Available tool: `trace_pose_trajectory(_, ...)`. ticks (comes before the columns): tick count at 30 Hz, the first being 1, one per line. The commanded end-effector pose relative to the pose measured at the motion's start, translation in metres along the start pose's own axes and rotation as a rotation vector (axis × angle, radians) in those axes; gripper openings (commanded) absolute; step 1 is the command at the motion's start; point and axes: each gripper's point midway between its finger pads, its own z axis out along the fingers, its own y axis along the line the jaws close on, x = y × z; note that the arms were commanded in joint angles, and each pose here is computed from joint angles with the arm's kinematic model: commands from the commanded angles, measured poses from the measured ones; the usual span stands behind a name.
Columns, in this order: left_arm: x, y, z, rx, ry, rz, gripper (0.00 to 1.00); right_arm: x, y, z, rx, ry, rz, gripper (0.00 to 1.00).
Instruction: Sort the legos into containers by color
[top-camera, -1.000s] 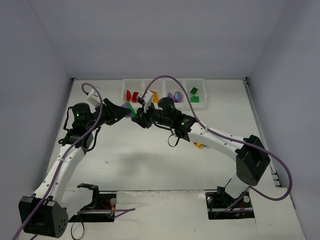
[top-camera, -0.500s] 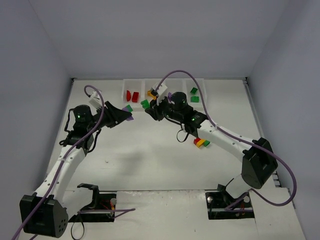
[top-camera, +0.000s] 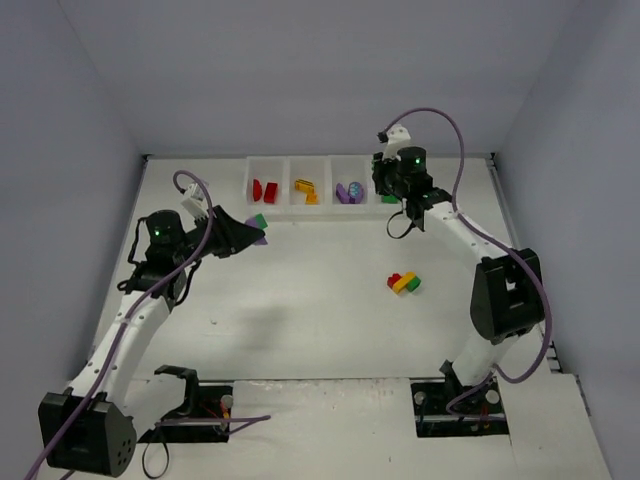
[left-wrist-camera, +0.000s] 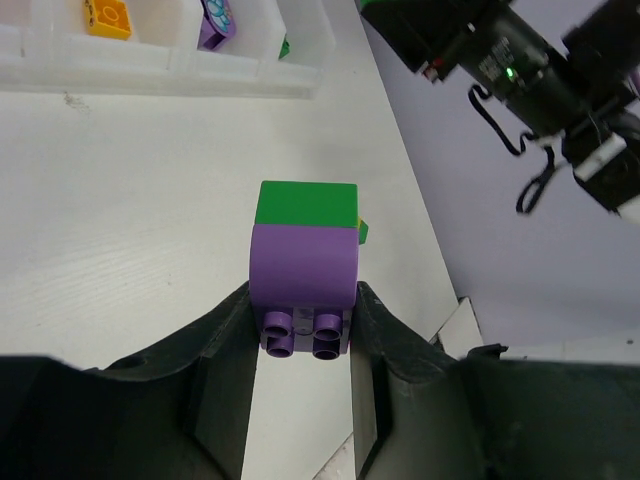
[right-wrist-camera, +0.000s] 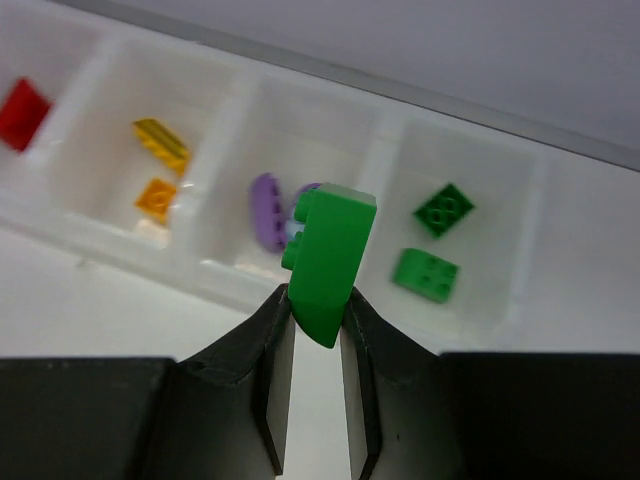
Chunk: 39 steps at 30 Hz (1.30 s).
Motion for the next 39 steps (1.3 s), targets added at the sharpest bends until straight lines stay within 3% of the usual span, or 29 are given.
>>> trace_pose_trajectory(1, -0.009, -0.025, -0.01, 0.088, -0.024, 0.144, 0.0, -0.021, -0.045, 0.017, 0.116, -0.038, 0.03, 0.02)
trace_pose_trajectory(4, -0.008, -0.03, -0.013, 0.107, -0.016, 0.191, 0.0, -0.011, -0.073, 0.039, 0.154, -0.012, 0.078, 0.02)
trace_pose_trajectory(8, -0.006, -0.034, -0.016, 0.126, -0.008, 0.224, 0.0, 0.014, -0.097, 0.071, 0.176, 0.043, 0.107, 0.11)
trace_pose_trajectory(11, -0.003, -0.035, -0.017, 0.131, 0.006, 0.227, 0.0, 0.019, -0.106, 0.086, 0.178, 0.059, 0.139, 0.27)
trace_pose_trajectory(12, -0.003, -0.036, -0.017, 0.135, 0.011, 0.229, 0.0, 0.014, -0.109, 0.089, 0.18, 0.049, 0.137, 0.39)
trace_pose_trajectory(15, 0.0, -0.036, -0.017, 0.142, 0.029, 0.23, 0.0, 0.012, -0.111, 0.092, 0.176, 0.047, 0.126, 0.56)
trace_pose_trajectory(21, 0.005, -0.037, -0.015, 0.172, 0.069, 0.238, 0.0, -0.013, -0.1, 0.075, 0.107, 0.01, 0.037, 0.63)
trace_pose_trajectory(26, 0.009, -0.041, -0.01, 0.215, 0.146, 0.234, 0.0, -0.047, -0.044, 0.022, -0.084, -0.071, -0.129, 0.61)
trace_pose_trajectory(32, 0.011, -0.049, -0.009, 0.28, 0.22, 0.27, 0.0, -0.075, 0.069, -0.056, -0.362, -0.202, -0.353, 0.63)
trace_pose_trajectory(39, 0.019, -0.053, -0.013, 0.32, 0.34, 0.264, 0.0, -0.066, 0.161, -0.126, -0.614, -0.251, -0.504, 0.68)
